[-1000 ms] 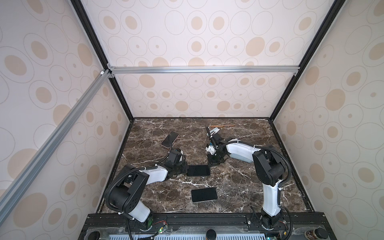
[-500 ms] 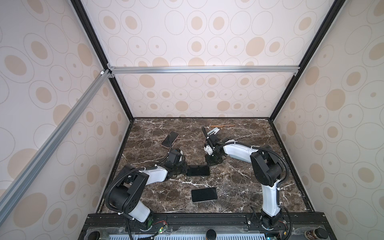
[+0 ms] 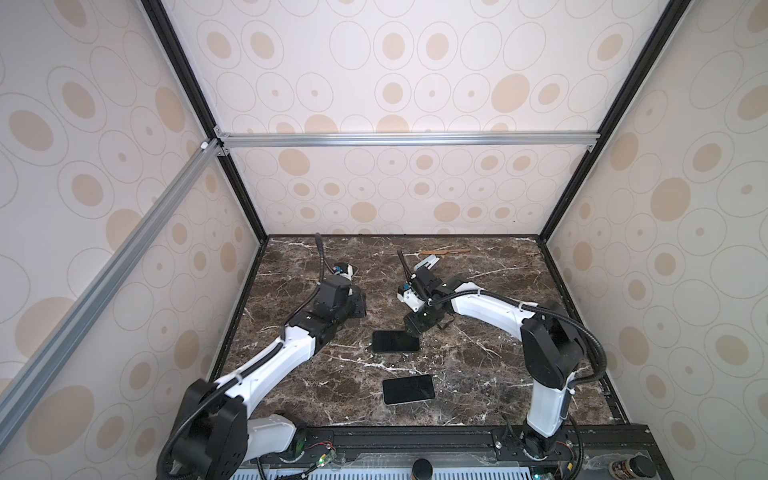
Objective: Put the phone into the phone case
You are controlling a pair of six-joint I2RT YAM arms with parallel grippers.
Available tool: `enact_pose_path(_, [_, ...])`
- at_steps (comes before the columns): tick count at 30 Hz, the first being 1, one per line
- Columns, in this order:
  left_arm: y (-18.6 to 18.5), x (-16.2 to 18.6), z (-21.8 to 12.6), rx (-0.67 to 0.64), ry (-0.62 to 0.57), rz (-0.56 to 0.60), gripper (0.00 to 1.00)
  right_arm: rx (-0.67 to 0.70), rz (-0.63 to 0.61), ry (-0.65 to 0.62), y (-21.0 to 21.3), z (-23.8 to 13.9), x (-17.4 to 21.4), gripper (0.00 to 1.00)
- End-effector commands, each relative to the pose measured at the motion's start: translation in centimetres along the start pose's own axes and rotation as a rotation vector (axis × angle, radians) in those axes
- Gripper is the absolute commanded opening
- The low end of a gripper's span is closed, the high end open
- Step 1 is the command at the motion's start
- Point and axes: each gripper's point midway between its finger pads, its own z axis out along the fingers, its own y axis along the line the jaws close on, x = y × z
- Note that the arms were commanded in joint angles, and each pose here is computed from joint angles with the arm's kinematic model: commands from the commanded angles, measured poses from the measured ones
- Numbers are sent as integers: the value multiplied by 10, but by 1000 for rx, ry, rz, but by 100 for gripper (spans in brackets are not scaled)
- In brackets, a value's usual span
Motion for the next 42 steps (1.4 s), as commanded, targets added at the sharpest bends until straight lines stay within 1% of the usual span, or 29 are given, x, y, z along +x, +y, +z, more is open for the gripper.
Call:
enact_pose_path(1, [24,-21,-36,-118,-97,145,42,-93,-274,-9,30,-14,-5,75])
enact_pose_path(2, [26,-24,-45,-120,-132,169,49,-81,-331,0,31,-12,-3,91])
enact_pose_path(3, [28,-27,-55,-125,-165,199,54,-65,-394,9,34,-8,0,100])
enact_pose_path(5, [33,-30,-71,-141,-218,238,59,-45,-513,28,41,0,7,100])
enact_pose_path(7, [39,-26,-81,-159,-248,275,64,-23,-598,51,45,9,12,99])
enact_pose_path(9, [46,-20,-85,-181,-258,293,67,-11,-638,79,44,19,16,100])
enact_pose_path(12, [52,-12,-86,-197,-256,305,68,-6,-677,150,40,34,22,100])
enact_pose_path(18, [51,-10,-81,-195,-229,319,69,12,-714,304,26,66,36,100])
enact_pose_path(23, [50,-7,-80,-186,-215,319,70,30,-714,353,19,76,39,100])
enact_pose_path(29, [50,-12,-85,-188,-239,315,71,27,-708,376,17,82,41,95])
enact_pose_path(33, [49,-13,-86,-184,-246,308,71,60,-683,383,10,90,38,86])
enact_pose_path(35, [49,-13,-87,-183,-246,309,71,76,-630,349,6,94,29,82])
enact_pose_path(37, [50,-13,-86,-190,-245,310,71,102,-535,304,-2,98,12,76])
enact_pose_path(39, [52,-13,-87,-198,-245,303,71,155,-390,267,-17,101,-8,68])
enact_pose_path(41, [52,-14,-87,-196,-245,298,71,194,-249,248,-30,102,-25,63])
enact_pose_path(42, [52,-13,-86,-195,-245,295,71,218,-179,239,-37,104,-32,63])
